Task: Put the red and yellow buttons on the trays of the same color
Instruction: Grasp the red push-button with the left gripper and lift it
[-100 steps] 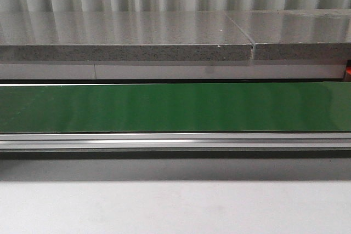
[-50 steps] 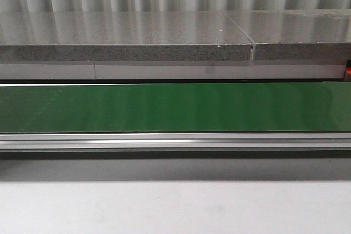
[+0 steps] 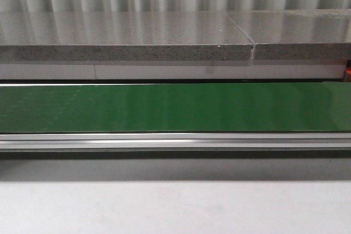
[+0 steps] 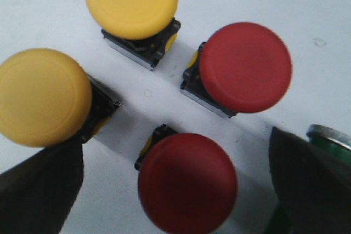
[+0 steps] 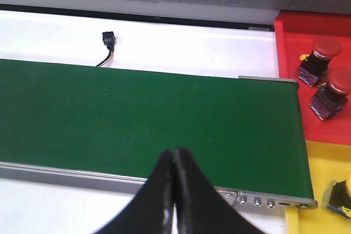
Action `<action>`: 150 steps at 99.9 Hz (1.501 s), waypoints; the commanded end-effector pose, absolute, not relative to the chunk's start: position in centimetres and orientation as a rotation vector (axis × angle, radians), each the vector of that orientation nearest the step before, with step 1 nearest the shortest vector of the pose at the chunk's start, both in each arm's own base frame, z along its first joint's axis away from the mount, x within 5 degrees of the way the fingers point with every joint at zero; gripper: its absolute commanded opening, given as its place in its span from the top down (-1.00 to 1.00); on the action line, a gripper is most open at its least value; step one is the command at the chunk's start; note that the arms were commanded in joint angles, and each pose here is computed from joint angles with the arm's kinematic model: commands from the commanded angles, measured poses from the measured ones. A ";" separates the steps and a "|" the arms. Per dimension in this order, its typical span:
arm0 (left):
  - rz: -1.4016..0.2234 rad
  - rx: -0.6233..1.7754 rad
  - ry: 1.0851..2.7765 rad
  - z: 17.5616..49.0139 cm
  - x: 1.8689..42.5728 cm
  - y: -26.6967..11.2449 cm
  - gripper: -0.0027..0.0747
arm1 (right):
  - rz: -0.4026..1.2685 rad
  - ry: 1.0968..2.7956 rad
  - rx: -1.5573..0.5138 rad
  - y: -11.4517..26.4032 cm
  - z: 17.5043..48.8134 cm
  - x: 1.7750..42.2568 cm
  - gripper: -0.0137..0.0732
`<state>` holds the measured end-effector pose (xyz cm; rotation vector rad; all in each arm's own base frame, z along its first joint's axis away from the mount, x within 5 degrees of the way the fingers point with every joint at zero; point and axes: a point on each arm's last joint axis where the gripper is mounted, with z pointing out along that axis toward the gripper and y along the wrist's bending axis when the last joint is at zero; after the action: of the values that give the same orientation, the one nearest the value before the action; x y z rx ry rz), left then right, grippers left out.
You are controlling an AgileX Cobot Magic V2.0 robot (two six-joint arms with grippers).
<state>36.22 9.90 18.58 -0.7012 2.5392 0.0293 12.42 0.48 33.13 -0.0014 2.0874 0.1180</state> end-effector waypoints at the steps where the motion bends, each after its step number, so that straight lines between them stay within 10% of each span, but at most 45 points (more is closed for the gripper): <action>1: 0.018 -0.693 2.454 20.7 36.6 10.0 -0.77 | 0.102 1.998 -0.001 0.4 34.5 12.6 0.84; 33: 0.016 -0.688 2.437 20.8 36.8 10.0 -0.52 | 0.102 1.998 -0.001 0.4 34.5 12.6 0.84; 69: 0.028 -0.641 2.414 22.1 36.5 9.9 0.99 | 0.102 1.998 -0.001 0.4 34.5 12.6 0.84; 114: 0.048 -0.544 2.312 30.8 31.9 8.2 0.98 | 0.102 1.998 -0.001 0.4 34.5 12.6 0.84; 150: 0.016 -0.314 2.395 30.7 30.2 3.5 0.98 | 0.102 1.998 -0.001 0.4 34.5 12.6 0.84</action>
<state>30.47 4.68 28.92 -0.3758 2.4795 0.0391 12.42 0.48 33.13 -0.0018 2.0874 0.1178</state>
